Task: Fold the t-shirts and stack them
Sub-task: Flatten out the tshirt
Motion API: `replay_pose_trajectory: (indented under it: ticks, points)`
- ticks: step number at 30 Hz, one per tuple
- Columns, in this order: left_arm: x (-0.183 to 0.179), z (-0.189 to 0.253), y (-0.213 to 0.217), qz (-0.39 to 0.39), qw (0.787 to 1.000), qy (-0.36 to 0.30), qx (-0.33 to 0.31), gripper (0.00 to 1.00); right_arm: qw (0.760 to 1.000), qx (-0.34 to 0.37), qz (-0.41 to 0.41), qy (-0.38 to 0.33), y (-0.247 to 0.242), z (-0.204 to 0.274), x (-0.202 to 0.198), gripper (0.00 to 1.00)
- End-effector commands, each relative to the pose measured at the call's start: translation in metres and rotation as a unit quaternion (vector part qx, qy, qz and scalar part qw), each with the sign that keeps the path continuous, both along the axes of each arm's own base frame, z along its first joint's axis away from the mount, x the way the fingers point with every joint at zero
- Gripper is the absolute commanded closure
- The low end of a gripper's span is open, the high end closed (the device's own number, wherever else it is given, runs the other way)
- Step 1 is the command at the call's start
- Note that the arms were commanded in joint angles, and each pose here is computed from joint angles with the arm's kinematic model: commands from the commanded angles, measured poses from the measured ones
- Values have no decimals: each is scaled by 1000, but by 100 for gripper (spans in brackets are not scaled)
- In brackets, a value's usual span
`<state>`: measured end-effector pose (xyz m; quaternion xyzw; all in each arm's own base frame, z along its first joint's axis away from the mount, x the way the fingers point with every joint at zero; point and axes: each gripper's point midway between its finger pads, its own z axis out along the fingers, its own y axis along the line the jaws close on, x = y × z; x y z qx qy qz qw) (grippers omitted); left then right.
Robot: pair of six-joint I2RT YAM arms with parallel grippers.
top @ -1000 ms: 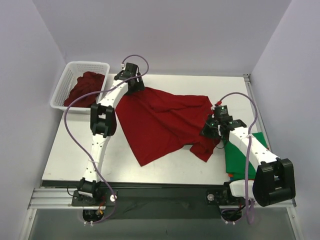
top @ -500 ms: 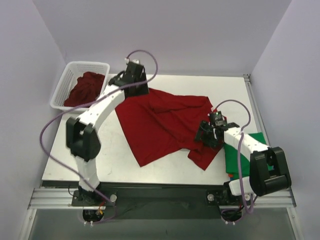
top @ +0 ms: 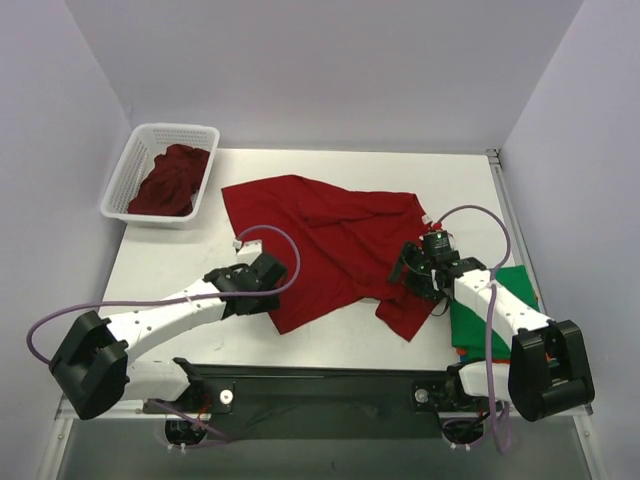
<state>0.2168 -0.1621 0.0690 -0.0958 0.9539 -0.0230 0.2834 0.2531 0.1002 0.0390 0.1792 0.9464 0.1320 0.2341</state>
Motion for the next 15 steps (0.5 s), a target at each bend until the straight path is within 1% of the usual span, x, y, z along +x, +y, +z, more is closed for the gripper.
replay_pose_trajectory:
  ticks: [1,3,8,11,15]
  points:
    - [-4,8,-18,20,998,-34,-50,39,1000,-4,-12,-10,-2,3,0,23]
    - [-9,3,-30,7,998,-32,-61,36,1000,-3,-14,-12,-2,4,0,23]
    - [-14,-5,-51,-19,997,-26,-75,37,1000,-5,-15,-10,-3,2,-3,23]
    - [-17,-10,-60,-30,996,-22,-78,41,1000,-5,-18,-9,-4,0,-4,23]
    - [-23,-25,-57,-23,998,-2,-60,46,1000,-8,-19,-7,-5,-1,-5,23]
